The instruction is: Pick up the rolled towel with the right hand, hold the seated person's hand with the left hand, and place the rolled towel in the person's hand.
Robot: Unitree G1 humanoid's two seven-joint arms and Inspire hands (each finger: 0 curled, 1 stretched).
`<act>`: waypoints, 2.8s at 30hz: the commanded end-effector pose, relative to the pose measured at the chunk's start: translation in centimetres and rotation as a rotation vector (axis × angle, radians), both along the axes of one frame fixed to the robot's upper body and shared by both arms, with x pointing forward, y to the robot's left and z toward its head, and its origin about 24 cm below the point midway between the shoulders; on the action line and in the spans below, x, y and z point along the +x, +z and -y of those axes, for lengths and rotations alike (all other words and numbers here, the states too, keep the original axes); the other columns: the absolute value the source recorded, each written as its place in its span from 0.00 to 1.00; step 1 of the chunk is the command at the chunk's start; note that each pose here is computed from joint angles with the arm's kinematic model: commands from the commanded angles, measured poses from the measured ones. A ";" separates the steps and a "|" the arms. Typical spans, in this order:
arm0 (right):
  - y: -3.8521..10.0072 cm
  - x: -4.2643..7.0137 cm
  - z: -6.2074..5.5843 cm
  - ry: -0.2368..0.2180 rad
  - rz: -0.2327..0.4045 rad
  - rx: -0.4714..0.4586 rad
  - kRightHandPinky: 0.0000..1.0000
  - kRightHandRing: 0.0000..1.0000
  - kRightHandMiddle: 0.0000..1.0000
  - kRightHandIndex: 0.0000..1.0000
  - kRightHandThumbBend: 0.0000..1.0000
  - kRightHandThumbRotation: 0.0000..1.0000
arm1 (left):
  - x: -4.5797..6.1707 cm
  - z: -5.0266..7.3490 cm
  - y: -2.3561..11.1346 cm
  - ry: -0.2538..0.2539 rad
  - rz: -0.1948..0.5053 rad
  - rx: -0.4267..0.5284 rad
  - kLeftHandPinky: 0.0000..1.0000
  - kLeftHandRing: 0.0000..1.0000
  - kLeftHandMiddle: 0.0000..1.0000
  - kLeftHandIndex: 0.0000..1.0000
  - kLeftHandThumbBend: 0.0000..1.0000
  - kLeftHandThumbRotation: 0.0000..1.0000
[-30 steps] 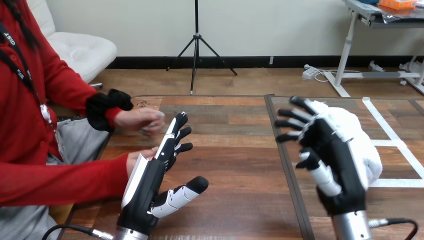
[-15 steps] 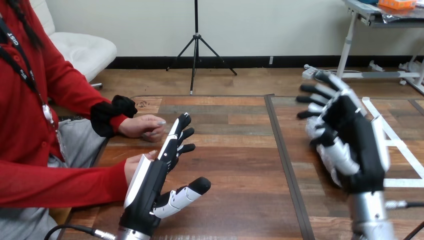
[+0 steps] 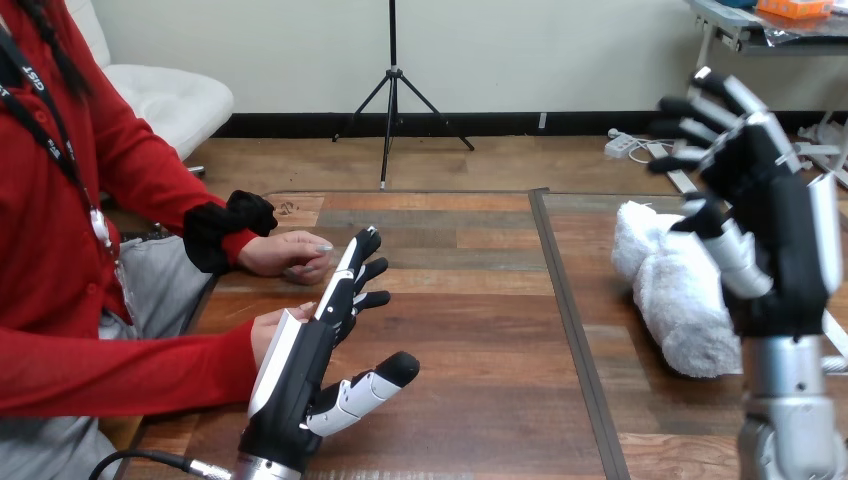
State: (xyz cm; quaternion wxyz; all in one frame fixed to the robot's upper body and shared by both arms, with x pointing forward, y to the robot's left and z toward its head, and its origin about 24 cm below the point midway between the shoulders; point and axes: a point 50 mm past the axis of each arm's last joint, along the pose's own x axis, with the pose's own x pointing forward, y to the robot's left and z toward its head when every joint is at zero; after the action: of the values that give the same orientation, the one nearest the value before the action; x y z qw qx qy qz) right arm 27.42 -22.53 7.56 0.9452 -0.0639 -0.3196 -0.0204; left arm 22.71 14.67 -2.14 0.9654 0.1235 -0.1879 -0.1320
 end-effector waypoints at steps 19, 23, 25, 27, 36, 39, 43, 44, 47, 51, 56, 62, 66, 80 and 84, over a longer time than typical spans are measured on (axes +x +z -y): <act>7.1 2.8 2.0 -0.202 0.062 -0.080 0.65 0.79 0.81 0.88 1.00 0.66 | 1.3 0.7 1.3 -0.019 0.063 -0.007 0.83 0.93 0.98 0.98 1.00 0.84; 7.7 3.3 2.4 -0.250 0.023 -0.132 0.67 0.80 0.82 0.89 1.00 0.64 | 1.4 0.8 1.4 -0.020 0.064 -0.006 0.83 0.93 0.98 0.98 1.00 0.84; 8.0 3.8 2.6 -0.273 -0.009 -0.155 0.69 0.81 0.83 0.89 1.00 0.64 | 1.4 0.8 1.4 -0.021 0.065 -0.003 0.83 0.93 0.98 0.98 1.00 0.84; 8.2 4.1 2.9 -0.295 -0.037 -0.173 0.71 0.83 0.84 0.90 1.00 0.63 | 1.4 0.8 1.4 -0.022 0.065 -0.001 0.83 0.93 0.98 0.98 1.00 0.84; 8.8 5.7 3.8 -0.377 -0.150 -0.275 0.76 0.86 0.87 0.92 1.00 0.60 | 1.4 1.0 1.3 -0.025 0.063 0.000 0.83 0.93 0.98 0.98 1.00 0.85; 9.0 6.3 4.1 -0.403 -0.196 -0.305 0.76 0.87 0.88 0.93 1.00 0.60 | 1.4 1.0 1.3 -0.024 0.063 0.002 0.83 0.93 0.98 0.98 1.00 0.85; 9.2 7.0 4.4 -0.428 -0.251 -0.332 0.75 0.87 0.88 0.93 1.00 0.59 | 1.3 1.0 1.3 -0.024 0.064 0.004 0.83 0.93 0.98 0.98 1.00 0.85; 9.2 7.1 4.4 -0.431 -0.260 -0.335 0.75 0.87 0.89 0.93 1.00 0.58 | 1.3 1.0 1.3 -0.024 0.064 0.005 0.83 0.93 0.98 0.98 1.00 0.85; 9.3 7.7 4.6 -0.446 -0.304 -0.354 0.75 0.87 0.89 0.94 1.00 0.57 | 1.3 1.0 1.3 -0.026 0.063 0.003 0.83 0.93 0.98 0.98 1.00 0.85; 9.3 8.7 4.8 -0.463 -0.383 -0.380 0.73 0.86 0.90 0.94 1.00 0.57 | 1.3 1.0 1.3 -0.025 0.063 0.000 0.83 0.93 0.98 0.98 1.00 0.85; 9.4 9.6 5.1 -0.484 -0.466 -0.403 0.68 0.82 0.91 0.95 1.00 0.57 | 1.2 1.1 1.3 -0.027 0.062 0.000 0.83 0.93 0.98 0.98 1.00 0.85; 9.4 10.6 5.3 -0.510 -0.568 -0.459 0.58 0.76 0.88 0.96 1.00 0.59 | 1.2 1.1 1.3 -0.030 0.064 -0.002 0.83 0.93 0.98 0.98 1.00 0.85; 9.4 11.3 5.4 -0.516 -0.621 -0.479 0.47 0.63 0.78 0.96 1.00 0.58 | 1.2 1.1 1.3 -0.029 0.063 -0.002 0.83 0.93 0.98 0.99 1.00 0.85; 9.1 12.5 5.2 -0.533 -0.793 -0.566 0.18 0.27 0.38 0.95 1.00 0.59 | 1.3 1.2 1.3 -0.035 0.065 0.000 0.84 0.93 0.98 0.99 1.00 0.84; 8.7 12.6 5.2 -0.543 -0.840 -0.617 0.22 0.32 0.45 0.95 1.00 0.60 | 1.3 1.2 1.4 -0.036 0.068 -0.004 0.84 0.93 0.98 0.99 1.00 0.84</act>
State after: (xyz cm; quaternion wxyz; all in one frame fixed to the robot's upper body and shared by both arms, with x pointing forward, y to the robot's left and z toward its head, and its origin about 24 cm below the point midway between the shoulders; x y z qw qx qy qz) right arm 37.53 -28.06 9.92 0.9045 -0.3777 0.1530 -0.1253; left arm 22.61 14.29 -2.47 0.9665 0.1264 -0.1773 -0.1361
